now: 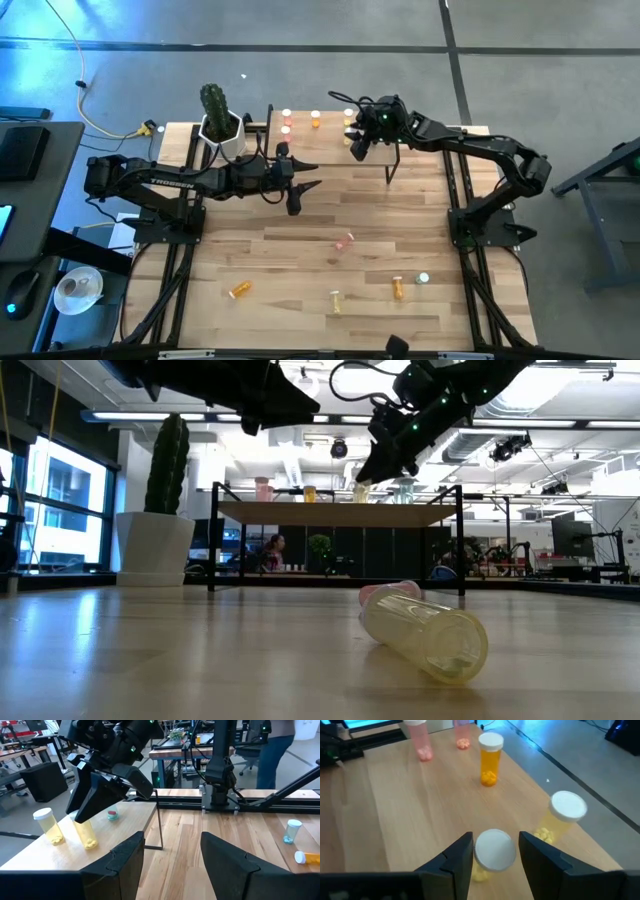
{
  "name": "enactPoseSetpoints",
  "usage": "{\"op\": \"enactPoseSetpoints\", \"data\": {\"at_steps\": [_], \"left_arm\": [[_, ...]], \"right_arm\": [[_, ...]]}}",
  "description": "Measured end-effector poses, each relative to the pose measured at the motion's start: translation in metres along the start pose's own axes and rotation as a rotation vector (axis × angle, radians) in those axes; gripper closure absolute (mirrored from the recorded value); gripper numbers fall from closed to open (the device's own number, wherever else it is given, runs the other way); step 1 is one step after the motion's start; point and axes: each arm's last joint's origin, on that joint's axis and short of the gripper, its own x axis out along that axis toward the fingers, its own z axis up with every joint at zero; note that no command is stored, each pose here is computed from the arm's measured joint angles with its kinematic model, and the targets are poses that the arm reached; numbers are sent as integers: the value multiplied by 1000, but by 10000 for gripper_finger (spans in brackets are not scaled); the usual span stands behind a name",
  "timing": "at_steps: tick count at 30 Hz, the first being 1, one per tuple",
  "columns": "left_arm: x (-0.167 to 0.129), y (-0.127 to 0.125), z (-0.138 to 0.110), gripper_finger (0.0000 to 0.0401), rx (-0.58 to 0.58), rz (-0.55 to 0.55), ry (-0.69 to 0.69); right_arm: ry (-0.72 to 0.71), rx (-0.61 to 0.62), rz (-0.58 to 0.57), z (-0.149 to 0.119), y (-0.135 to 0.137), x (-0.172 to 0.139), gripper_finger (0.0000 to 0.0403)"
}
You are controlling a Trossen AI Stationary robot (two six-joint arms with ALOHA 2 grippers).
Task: Pick and place medicine bottles onto shelf by color
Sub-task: Put the top yellow pill bottle aligned with the other yellow pill bottle on the shelf, then put the left orange pill bottle aligned with the other orange pill bottle on the shelf
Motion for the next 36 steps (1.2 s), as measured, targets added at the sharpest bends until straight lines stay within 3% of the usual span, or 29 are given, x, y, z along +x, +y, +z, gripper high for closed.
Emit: {"op": "enactPoseSetpoints", "data": {"at_steps": [27,36], "left_arm": [[0,0,-3,215,3,-3,27],[-11,-4,-6,215,-51,-25,128]], "right_arm": [[16,-4,-1,12,3,-7,252],[-76,-47,9,28,9,-46,252]]}}
